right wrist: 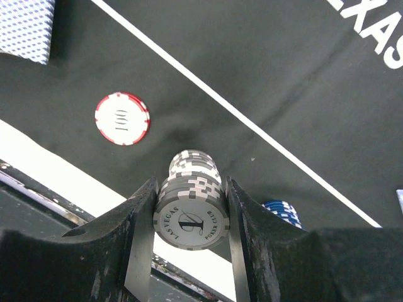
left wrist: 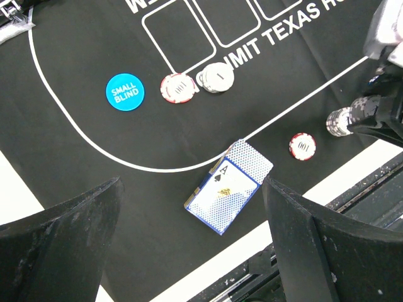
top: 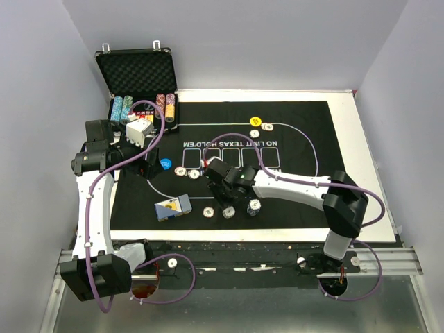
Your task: Distribute texas hold em gaming equipment
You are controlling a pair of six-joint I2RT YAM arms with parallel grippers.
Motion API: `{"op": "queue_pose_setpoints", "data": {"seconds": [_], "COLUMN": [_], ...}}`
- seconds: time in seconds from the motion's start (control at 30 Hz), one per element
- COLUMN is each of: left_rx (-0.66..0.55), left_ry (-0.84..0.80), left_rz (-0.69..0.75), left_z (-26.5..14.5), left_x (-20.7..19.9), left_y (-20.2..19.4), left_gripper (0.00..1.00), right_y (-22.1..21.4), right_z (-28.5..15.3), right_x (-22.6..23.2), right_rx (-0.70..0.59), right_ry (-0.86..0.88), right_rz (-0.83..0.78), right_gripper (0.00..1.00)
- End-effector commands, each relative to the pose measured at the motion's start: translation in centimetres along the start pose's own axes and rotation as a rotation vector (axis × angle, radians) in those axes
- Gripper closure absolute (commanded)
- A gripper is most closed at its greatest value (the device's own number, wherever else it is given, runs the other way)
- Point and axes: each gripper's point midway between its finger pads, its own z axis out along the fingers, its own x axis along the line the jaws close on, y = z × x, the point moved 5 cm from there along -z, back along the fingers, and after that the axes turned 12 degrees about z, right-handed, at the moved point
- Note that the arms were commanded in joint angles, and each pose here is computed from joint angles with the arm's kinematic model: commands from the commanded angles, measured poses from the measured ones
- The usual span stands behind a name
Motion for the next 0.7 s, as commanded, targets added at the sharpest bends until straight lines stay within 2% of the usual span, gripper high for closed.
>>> {"op": "queue_pose_setpoints", "data": {"seconds": [0.0, 0.13, 0.37, 0.67], "left_rx": [-0.005, -0.006, -0.009, -0.008], "left_ry": [0.017, 0.020, 0.013, 0.014], "left_rz": [0.017, 0.021, 0.024, 0.033], "left_z": [-0.6, -0.8, -0.7, -0.9], "left_x": [-0.1, -0.2, -0.4, -0.2], "left_y": [0.1, 0.1, 0.0, 0.2], "left_gripper": [0.01, 0.01, 0.01, 0.01], "right_y": [2.9, 5.0, 7.6, 4.6], "right_z": [-2.7, -3.2, -2.6, 0.2], "right_x": [-0.7, -3.3, -13.9, -23.5], "right_rx": [-0.096, -0.129, -0.185, -0.147], "right_ry": [-0.021, -0.051, -0.194, -0.351], "right_rz": [0.017, 0.081, 0.337, 0.600], "right_gripper": [0.79, 0.80, 0.81, 0.82]}}
